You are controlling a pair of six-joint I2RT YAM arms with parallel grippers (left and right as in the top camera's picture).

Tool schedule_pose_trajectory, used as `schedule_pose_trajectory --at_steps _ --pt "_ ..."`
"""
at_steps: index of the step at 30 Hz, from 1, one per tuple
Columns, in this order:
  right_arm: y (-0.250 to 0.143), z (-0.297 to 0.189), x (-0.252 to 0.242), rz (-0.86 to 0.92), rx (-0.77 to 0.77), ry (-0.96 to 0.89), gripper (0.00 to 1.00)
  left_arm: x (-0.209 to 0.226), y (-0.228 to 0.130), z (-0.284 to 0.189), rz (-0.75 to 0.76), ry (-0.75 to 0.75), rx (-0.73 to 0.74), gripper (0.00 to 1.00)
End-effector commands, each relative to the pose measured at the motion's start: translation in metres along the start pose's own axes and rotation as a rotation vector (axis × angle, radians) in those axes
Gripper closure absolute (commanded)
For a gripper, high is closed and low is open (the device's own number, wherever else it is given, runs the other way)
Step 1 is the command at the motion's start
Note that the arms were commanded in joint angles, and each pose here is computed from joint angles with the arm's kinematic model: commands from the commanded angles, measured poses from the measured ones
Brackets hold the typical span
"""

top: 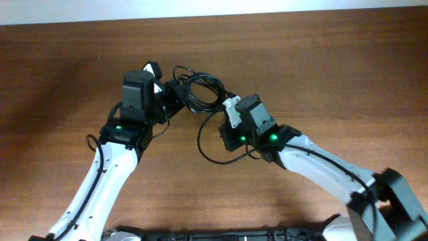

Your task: Untangle cables

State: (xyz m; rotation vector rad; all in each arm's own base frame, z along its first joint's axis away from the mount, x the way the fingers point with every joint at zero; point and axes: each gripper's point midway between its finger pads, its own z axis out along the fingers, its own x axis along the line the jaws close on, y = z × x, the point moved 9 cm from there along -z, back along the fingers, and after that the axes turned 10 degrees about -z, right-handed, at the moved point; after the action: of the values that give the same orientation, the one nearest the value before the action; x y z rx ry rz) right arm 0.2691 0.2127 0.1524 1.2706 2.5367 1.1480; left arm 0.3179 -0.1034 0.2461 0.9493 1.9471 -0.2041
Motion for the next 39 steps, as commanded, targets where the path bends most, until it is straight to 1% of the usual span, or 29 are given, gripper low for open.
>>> schedule_pose_trajectory --at_steps 1,4,7,10,14,15,17,22,26,27,34,36,39 --pt "0.019 -0.041 0.023 0.025 -0.102 0.124 0.96 -0.01 0.004 -0.009 0.162 -0.024 -0.03 1.0" --pt "0.023 -0.075 0.035 0.021 -0.143 0.16 0.96 -0.01 0.004 -0.009 0.308 -0.018 -0.027 1.0" --pt "0.034 -0.104 0.043 -0.018 -0.255 0.169 0.96 -0.01 0.0 -0.008 0.406 -0.02 -0.01 1.0" --pt "0.044 -0.112 0.045 -0.042 -0.329 0.161 0.96 -0.017 -0.013 -0.007 0.51 -0.086 0.069 1.0" --pt "0.047 -0.107 0.033 -0.016 -0.35 0.027 0.96 -0.024 -0.029 -0.005 0.598 -0.155 0.145 1.0" --pt "0.048 -0.107 0.032 -0.006 -0.36 0.018 0.96 -0.025 -0.031 -0.005 0.6 -0.16 0.153 1.0" --pt "0.059 -0.111 0.034 0.022 -0.429 0.045 0.96 -0.027 -0.036 -0.004 0.609 -0.167 0.166 1.0" --pt "0.076 -0.12 0.04 0.067 -0.545 0.111 0.96 -0.028 -0.039 -0.004 0.612 -0.167 0.174 1.0" --pt "0.077 -0.121 0.041 0.142 -0.551 0.137 0.96 -0.028 -0.039 -0.004 0.635 -0.169 0.171 1.0" --pt "0.077 -0.121 0.041 0.149 -0.551 0.142 0.96 -0.027 -0.039 -0.004 0.654 -0.17 0.17 1.0" --pt "0.082 -0.124 0.042 0.167 -0.584 0.158 0.96 -0.028 -0.039 -0.003 0.652 -0.173 0.175 1.0" --pt "0.082 -0.125 0.04 0.171 -0.591 0.142 0.96 -0.03 -0.042 -0.005 0.638 -0.216 0.209 1.0" --pt "0.081 -0.119 0.036 0.189 -0.582 0.103 0.96 -0.041 -0.051 -0.009 0.613 -0.349 0.303 1.0"
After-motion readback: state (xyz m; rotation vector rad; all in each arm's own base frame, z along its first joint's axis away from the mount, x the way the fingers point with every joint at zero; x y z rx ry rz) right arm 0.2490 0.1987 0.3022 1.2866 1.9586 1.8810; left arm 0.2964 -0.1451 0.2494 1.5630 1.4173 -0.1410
